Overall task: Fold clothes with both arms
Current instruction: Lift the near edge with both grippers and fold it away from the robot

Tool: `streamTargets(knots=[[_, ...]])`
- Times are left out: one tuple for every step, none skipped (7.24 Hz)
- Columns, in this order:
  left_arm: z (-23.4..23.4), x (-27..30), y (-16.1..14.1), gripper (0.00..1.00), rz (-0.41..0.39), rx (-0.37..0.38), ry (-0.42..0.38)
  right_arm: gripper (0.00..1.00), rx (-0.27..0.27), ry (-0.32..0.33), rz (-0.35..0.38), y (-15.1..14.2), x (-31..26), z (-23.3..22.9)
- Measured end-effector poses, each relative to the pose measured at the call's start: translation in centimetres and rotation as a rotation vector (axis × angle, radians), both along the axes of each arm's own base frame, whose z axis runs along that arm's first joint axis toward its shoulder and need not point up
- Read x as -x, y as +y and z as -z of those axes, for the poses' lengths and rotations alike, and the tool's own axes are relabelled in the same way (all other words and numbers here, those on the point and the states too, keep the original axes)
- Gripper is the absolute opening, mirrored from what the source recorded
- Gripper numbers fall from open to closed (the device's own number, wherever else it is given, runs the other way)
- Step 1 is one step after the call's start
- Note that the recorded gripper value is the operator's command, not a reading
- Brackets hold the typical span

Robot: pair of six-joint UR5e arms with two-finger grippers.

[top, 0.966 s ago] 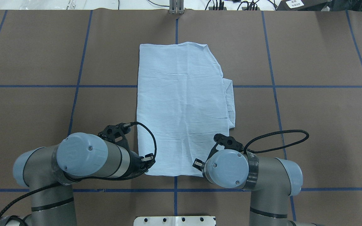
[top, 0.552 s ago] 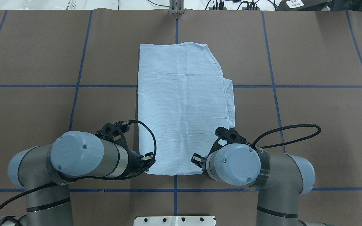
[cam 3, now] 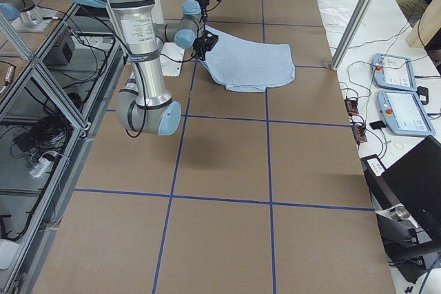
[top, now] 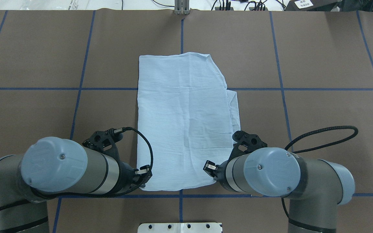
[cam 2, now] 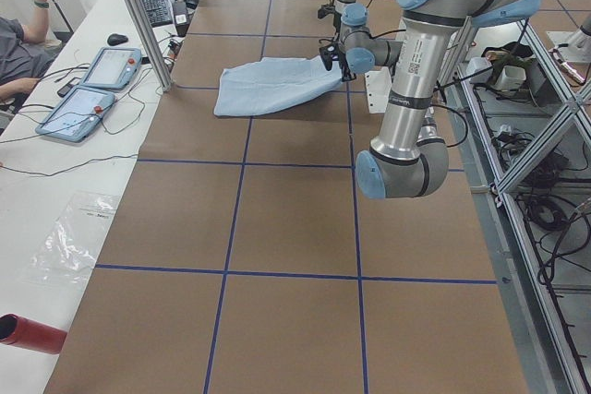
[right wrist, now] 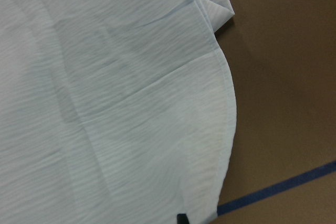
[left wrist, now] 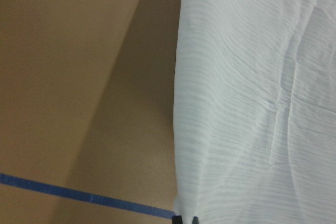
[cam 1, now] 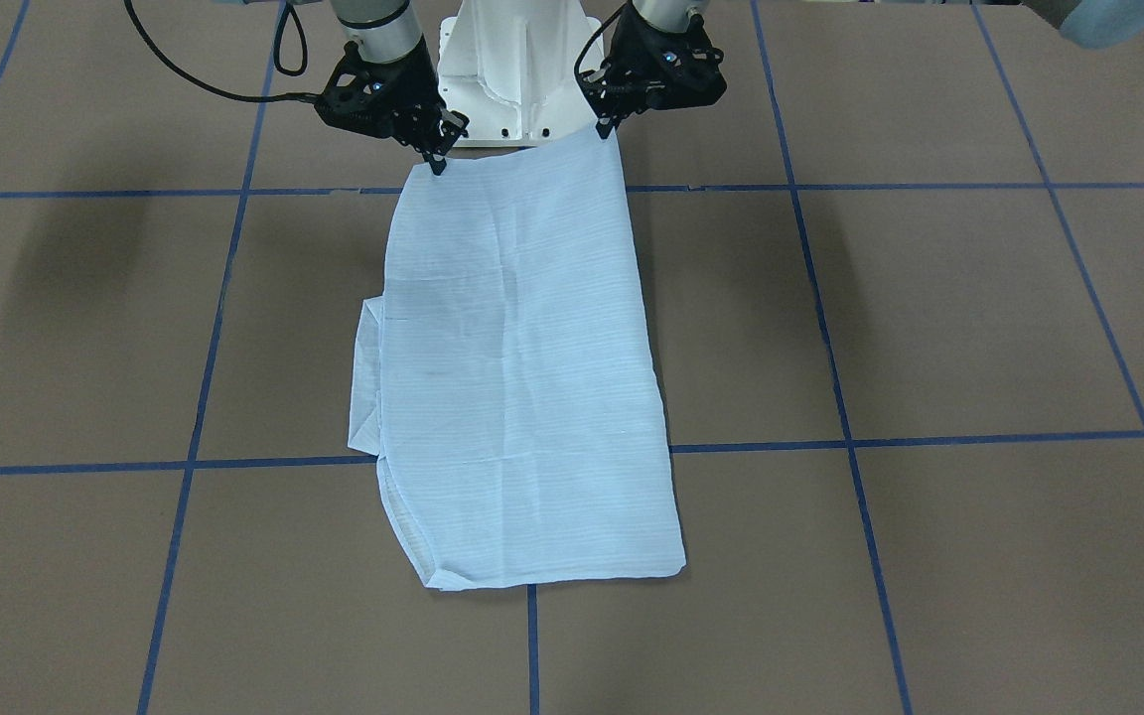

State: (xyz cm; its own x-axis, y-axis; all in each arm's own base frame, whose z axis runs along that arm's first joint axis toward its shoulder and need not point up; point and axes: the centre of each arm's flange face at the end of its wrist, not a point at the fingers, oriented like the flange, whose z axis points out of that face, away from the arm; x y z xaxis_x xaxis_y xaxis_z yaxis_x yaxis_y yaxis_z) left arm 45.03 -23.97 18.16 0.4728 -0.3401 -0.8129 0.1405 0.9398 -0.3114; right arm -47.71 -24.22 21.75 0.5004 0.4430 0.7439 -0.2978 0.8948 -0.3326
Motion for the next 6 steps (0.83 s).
streamTargets(knots=[[0.7,0.6,1.7,0.00,-0.044,0.015,-0.003,0.00,0.023,-0.045,0.050,1.2,-1.4,1.3],[1.3,0.9,3.1,0.00,-0.077,0.019,0.001,0.00,0.048,-0.083,0.096,2.2,-2.5,2.5],[1.8,1.3,4.0,0.00,-0.096,0.019,0.012,0.00,0.069,-0.109,0.124,2.7,-3.2,3.3],[2.1,1.7,3.9,0.00,-0.093,0.017,0.019,0.00,0.074,-0.115,0.126,2.5,-3.3,3.5],[2.1,2.2,2.6,0.00,-0.066,0.014,0.018,0.00,0.072,-0.112,0.102,1.2,-3.2,3.5],[1.9,3.1,0.0,0.00,-0.013,0.013,0.011,0.00,0.061,-0.109,0.061,-1.2,-2.9,3.9]])
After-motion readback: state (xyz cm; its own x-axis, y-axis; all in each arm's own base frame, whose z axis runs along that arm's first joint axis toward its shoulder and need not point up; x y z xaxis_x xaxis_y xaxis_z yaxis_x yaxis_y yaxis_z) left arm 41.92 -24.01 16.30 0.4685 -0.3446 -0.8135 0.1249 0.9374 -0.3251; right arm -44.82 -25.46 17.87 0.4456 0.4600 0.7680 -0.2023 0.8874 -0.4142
